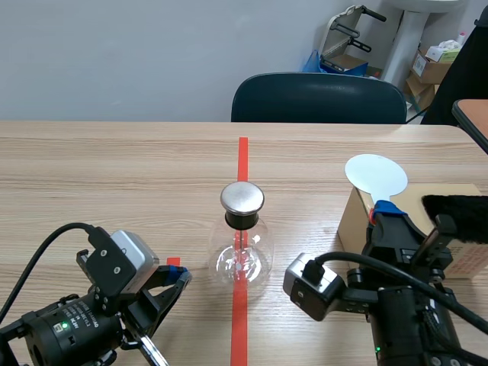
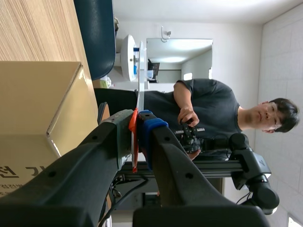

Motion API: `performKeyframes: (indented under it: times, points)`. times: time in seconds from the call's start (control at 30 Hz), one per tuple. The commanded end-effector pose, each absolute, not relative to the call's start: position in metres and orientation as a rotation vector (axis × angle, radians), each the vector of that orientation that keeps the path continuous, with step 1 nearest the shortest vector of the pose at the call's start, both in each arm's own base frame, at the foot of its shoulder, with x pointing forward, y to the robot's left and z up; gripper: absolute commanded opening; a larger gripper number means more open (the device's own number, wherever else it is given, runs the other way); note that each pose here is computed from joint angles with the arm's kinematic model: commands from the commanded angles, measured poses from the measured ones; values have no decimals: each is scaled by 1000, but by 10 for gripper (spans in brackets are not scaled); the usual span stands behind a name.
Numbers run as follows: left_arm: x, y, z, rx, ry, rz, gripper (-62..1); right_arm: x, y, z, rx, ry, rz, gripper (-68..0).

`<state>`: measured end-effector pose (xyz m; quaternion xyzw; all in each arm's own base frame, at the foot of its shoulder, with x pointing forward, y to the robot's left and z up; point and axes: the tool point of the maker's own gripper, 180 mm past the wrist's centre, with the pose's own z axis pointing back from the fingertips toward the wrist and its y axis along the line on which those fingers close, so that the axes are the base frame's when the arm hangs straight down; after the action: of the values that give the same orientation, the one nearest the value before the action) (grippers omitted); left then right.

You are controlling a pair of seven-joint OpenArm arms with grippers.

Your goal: Do the electroscope experiment

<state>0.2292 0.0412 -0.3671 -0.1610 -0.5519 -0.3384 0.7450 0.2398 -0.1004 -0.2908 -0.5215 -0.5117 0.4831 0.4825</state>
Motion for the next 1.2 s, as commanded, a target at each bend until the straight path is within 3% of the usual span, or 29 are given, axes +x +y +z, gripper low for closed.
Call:
performKeyframes:
  times: [0.0,0.2,0.37,0.5,0.73,0.9,1.17]
  points:
    - [234,38,-357,-361,-1246,-729,-567,243,-102,-281,-1294,-1275,1157,-665]
    - [223,36,-349,-432,-1284,-751,-547,241,-97,-280,-1260,-1324,1163,-665]
    - [204,31,-331,-548,-1352,-771,-398,232,-108,-272,-1253,-1378,1158,-665]
    - [189,27,-322,-615,-1370,-792,-325,227,-126,-276,-1226,-1368,1188,-665]
    - [167,19,-306,-670,-1365,-832,-306,228,-159,-266,-1235,-1410,1187,-665]
    - [155,11,-290,-689,-1354,-882,-231,226,-177,-253,-1251,-1470,1189,-665]
    - [145,2,-266,-687,-1361,-914,-232,212,-200,-265,-1251,-1450,1238,-665]
